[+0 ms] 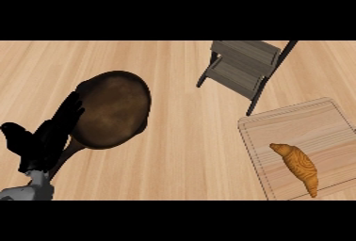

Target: Pick the lemon from the cutting board and place it in the tiered basket

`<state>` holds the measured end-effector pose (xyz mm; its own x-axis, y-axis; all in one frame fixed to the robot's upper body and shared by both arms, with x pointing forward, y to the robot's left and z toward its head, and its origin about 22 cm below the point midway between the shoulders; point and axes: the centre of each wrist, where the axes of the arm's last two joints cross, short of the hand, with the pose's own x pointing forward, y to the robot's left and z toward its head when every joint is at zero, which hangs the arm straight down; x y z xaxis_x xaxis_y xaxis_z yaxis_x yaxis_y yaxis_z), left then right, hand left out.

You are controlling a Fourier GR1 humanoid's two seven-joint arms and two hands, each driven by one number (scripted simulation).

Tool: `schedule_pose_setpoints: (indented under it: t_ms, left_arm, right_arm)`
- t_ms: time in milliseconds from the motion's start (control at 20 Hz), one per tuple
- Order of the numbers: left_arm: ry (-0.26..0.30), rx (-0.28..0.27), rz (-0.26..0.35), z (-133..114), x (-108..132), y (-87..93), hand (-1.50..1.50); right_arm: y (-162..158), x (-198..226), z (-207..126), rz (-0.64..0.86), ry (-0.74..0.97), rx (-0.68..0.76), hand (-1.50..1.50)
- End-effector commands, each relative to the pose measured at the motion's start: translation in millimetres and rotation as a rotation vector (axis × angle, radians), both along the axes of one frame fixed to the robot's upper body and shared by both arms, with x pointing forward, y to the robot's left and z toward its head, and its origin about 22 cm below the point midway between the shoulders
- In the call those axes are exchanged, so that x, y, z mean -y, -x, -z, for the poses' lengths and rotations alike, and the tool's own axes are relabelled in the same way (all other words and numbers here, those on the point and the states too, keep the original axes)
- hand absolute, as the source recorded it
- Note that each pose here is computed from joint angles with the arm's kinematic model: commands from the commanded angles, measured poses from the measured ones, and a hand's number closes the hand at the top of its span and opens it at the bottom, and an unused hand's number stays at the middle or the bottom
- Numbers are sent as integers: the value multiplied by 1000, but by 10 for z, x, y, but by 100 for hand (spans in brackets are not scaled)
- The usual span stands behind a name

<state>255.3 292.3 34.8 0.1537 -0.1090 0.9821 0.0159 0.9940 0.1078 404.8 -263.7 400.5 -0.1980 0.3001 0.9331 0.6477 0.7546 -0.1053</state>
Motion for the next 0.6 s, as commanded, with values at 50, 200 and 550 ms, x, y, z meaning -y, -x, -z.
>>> schedule_pose_setpoints:
  t_ms: [50, 200, 550]
  left_arm:
    - [4, 1, -11, 57, -144, 46, 0]
    - [7, 4, -7, 139, 76, -14, 0]
    - [-1, 7, 0, -110, 74, 22, 0]
  right_arm:
    - [326, 510, -300, 105, -58, 57, -150]
    - [552, 993, -294, 164, -60, 67, -150]
    - [1190, 1761, -381, 203, -53, 68, -150]
